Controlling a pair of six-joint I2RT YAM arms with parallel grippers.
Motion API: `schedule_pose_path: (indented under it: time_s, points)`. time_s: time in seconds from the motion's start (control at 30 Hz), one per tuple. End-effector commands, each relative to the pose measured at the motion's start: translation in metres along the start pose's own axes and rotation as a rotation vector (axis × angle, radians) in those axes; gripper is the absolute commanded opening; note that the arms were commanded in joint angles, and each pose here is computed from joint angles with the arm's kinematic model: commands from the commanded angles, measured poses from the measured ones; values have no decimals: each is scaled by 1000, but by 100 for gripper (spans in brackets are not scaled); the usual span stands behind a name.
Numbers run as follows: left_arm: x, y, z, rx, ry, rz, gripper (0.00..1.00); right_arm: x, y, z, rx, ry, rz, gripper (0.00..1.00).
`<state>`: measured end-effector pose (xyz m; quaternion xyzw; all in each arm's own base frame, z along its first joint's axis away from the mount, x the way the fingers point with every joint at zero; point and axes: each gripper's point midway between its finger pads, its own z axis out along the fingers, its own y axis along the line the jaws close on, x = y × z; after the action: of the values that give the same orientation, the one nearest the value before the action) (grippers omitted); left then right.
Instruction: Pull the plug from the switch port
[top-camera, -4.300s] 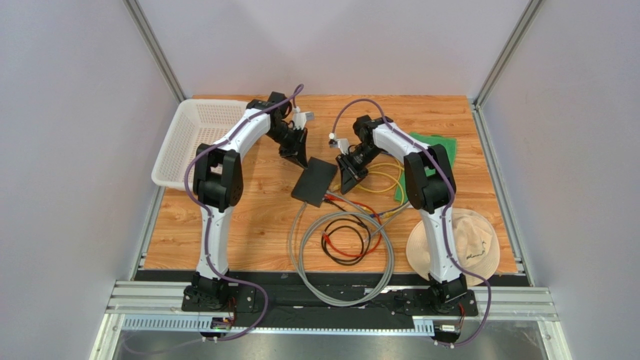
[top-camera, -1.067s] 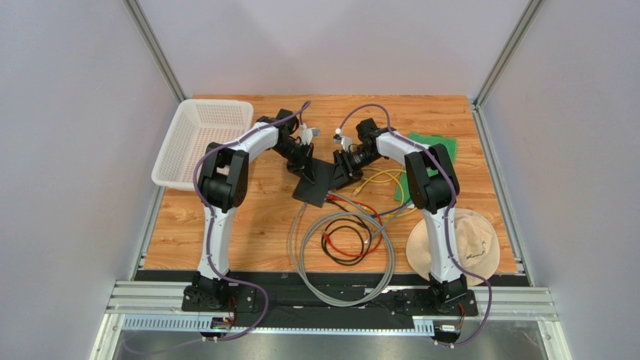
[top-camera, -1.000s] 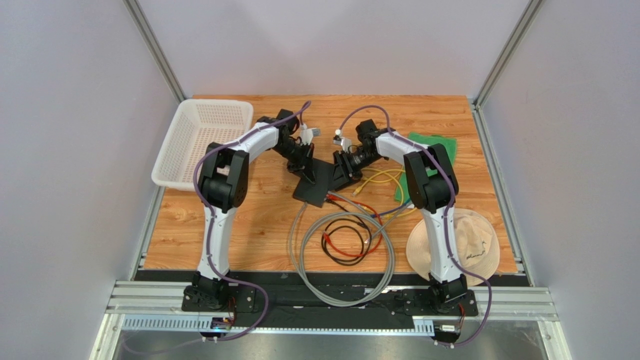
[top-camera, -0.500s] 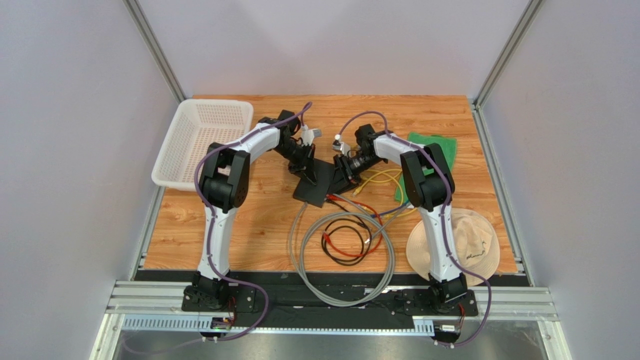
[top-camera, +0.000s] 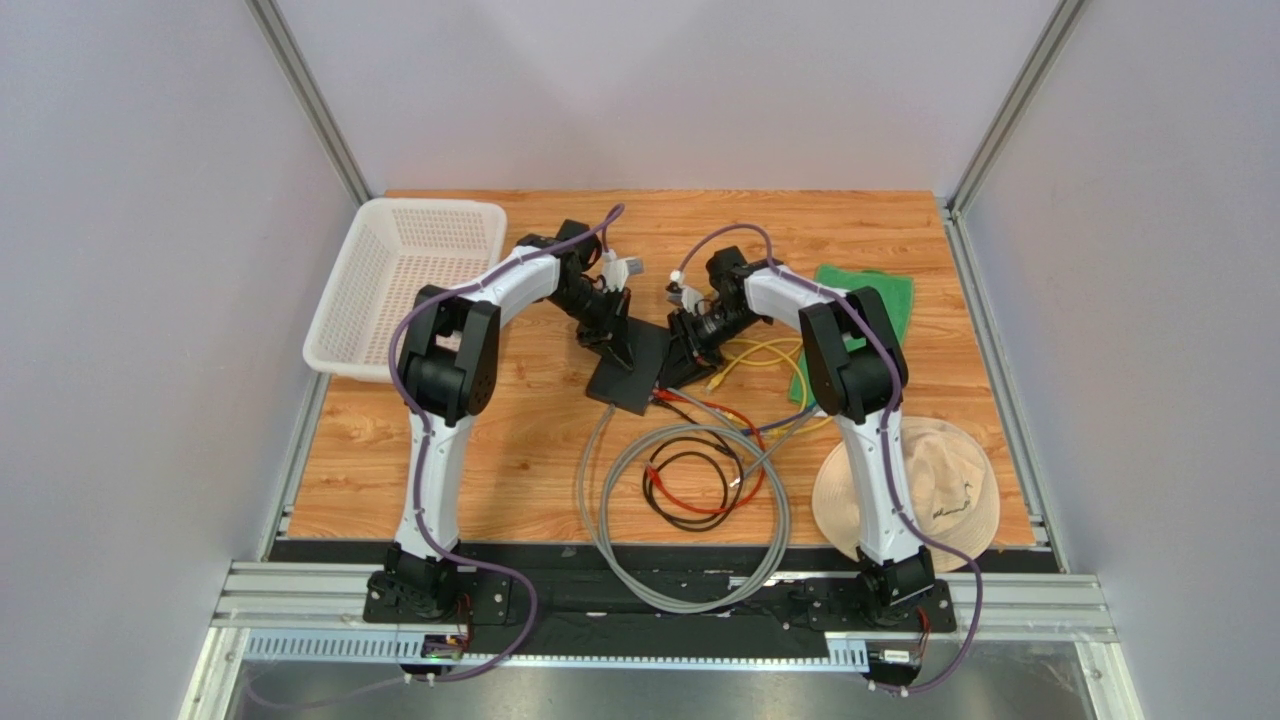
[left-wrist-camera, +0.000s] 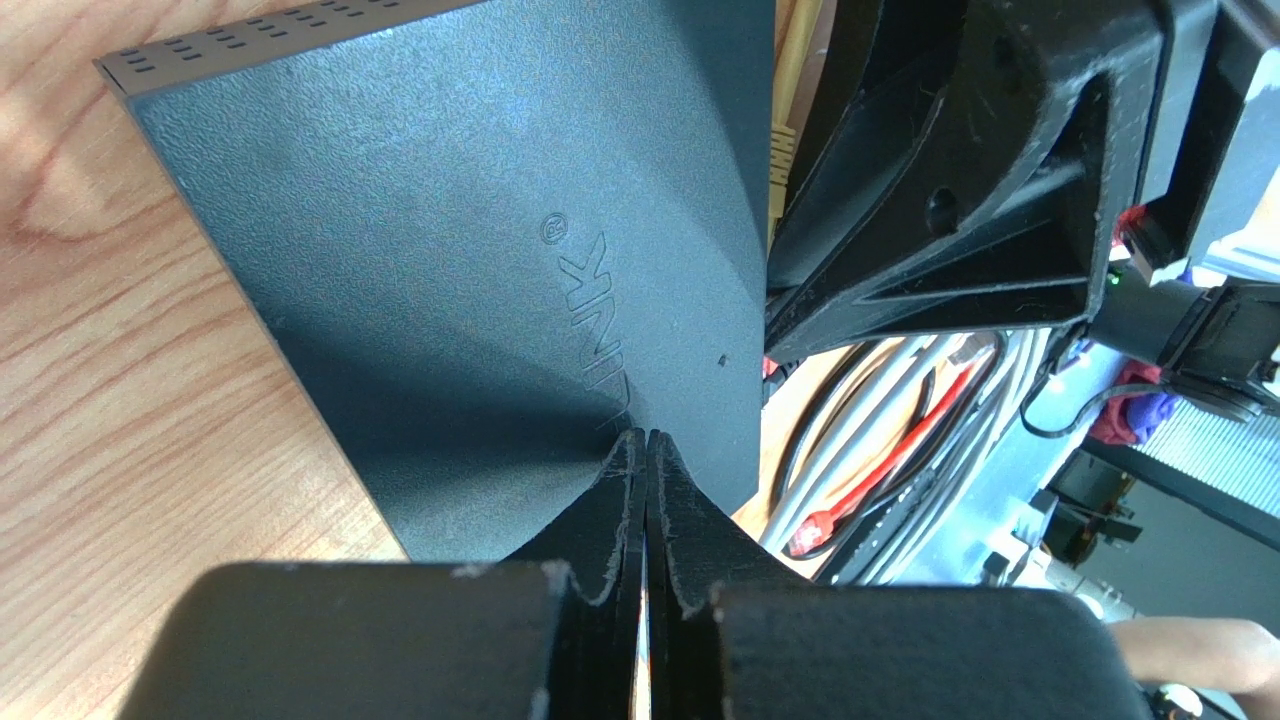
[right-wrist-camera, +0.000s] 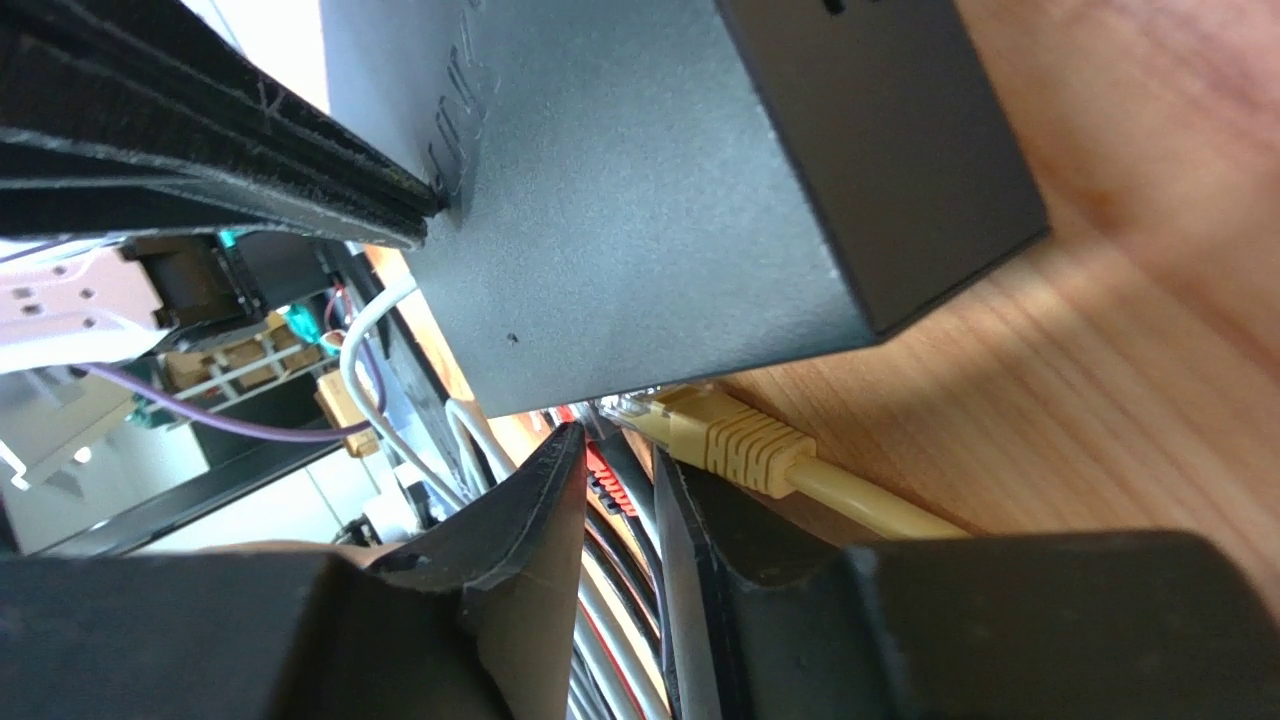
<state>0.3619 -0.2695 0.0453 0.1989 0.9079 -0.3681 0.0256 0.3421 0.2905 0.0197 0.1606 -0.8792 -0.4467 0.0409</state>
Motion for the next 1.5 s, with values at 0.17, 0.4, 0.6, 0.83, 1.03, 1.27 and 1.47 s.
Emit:
schedule_pose_path:
  time_s: [0.17,0.4,0.6,0.83,1.03,1.27,1.47]
  points:
    - [9,13,17,-50,35,17,0,4,-56,23,358,29,-48,24]
    - [8,13,17,-55,34,21,0,7,-60,20,401,41,-42,8]
    - [8,14,17,-60,32,21,0,15,-63,18,389,75,-43,0]
    - [9,15,17,-69,37,26,0,21,-66,-3,388,64,-6,0]
    - [9,17,19,-79,41,34,0,40,-69,-22,380,127,-21,0]
    - [10,20,19,-96,46,42,0,43,-64,-43,415,133,-120,0]
    - [9,25,17,-123,47,56,0,39,-32,-50,231,127,-235,0]
